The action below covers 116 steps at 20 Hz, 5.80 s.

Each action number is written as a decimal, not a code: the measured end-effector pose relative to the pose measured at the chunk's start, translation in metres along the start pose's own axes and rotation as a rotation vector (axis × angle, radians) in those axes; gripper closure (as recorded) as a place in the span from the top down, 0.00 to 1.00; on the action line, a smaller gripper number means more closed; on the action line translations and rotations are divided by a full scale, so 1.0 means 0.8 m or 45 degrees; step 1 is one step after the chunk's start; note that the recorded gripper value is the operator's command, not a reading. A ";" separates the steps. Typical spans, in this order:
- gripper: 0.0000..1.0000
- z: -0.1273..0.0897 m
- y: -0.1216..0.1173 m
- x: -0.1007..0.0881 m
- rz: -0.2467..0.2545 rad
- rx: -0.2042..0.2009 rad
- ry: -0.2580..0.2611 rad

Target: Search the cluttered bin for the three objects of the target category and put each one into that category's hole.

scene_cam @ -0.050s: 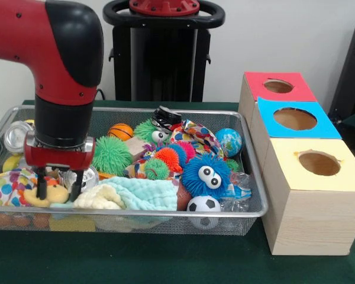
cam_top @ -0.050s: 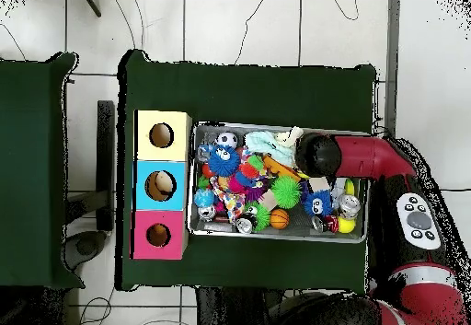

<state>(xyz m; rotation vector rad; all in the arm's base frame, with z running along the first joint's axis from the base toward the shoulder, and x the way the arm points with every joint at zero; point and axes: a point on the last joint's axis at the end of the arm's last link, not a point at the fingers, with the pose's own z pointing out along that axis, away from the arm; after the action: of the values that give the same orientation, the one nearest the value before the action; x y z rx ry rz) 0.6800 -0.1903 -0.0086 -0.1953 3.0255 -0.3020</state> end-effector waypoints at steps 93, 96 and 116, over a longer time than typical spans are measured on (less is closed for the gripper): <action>0.00 -0.253 -0.016 -0.012 0.410 -0.259 -0.385; 0.00 -0.267 0.004 -0.018 0.426 -0.349 -0.346; 0.00 -0.324 0.134 -0.016 0.369 -0.708 -0.115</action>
<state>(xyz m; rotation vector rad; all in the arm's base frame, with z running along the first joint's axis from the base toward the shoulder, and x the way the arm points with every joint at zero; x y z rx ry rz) 0.6527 -0.0350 0.2234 0.1884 2.9110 0.5568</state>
